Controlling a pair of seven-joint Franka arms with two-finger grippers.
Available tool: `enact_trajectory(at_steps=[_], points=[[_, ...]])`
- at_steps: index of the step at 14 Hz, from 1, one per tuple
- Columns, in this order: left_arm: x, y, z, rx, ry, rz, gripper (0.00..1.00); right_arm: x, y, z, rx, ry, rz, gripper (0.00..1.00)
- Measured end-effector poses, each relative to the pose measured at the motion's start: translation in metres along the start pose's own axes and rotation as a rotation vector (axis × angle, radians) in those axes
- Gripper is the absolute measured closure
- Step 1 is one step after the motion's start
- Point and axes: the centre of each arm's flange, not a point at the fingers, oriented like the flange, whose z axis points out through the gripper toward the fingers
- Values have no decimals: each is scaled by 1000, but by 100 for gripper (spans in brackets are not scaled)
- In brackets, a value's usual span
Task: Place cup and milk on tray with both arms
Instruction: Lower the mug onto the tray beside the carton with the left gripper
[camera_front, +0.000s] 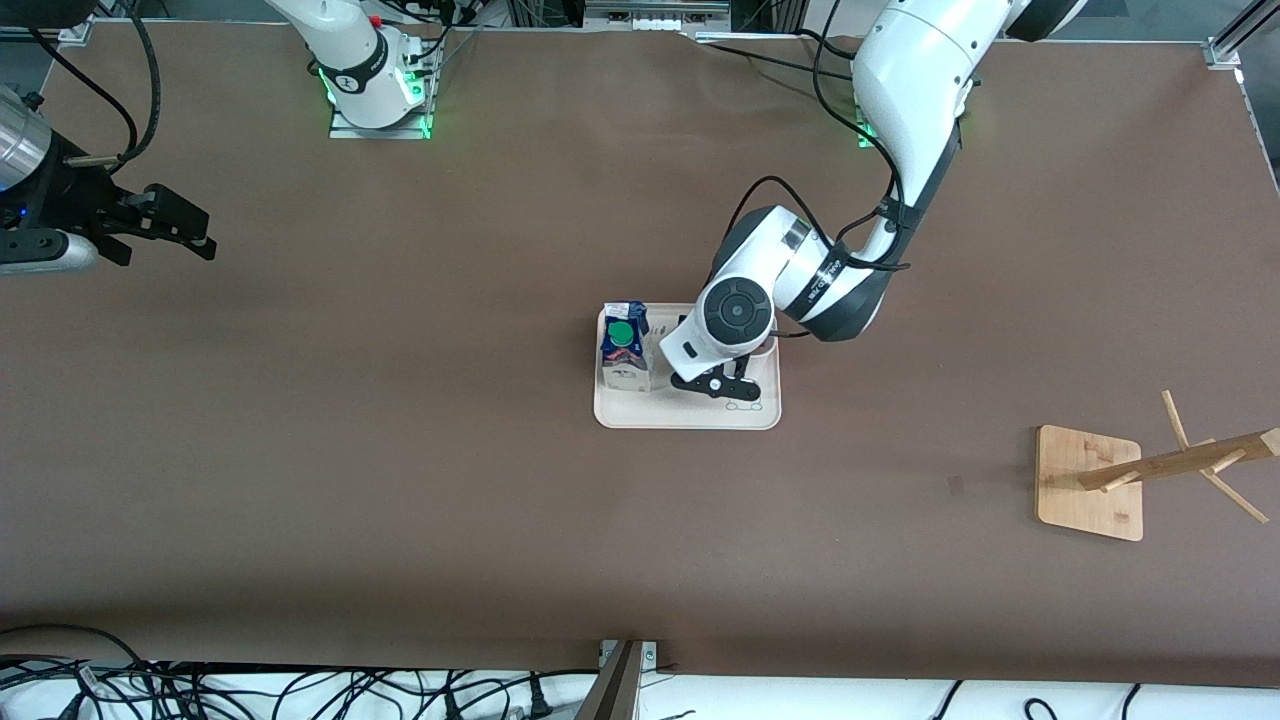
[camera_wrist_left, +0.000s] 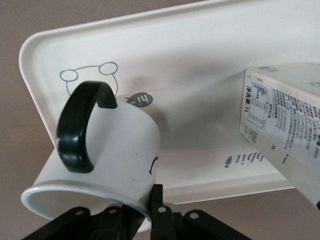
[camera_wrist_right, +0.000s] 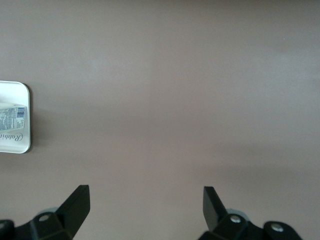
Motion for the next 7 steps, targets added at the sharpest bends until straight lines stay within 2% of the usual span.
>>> enact_trajectory(at_steps=[3, 5, 7], points=[[0, 0, 0, 0, 1, 0, 91, 0, 1, 0, 0, 0, 2, 0], [1, -1, 0, 0, 1, -1, 77, 0, 3, 0, 0, 0, 5, 0], [2, -4, 0, 3, 2, -6, 57, 0, 3, 0, 0, 0, 5, 0]])
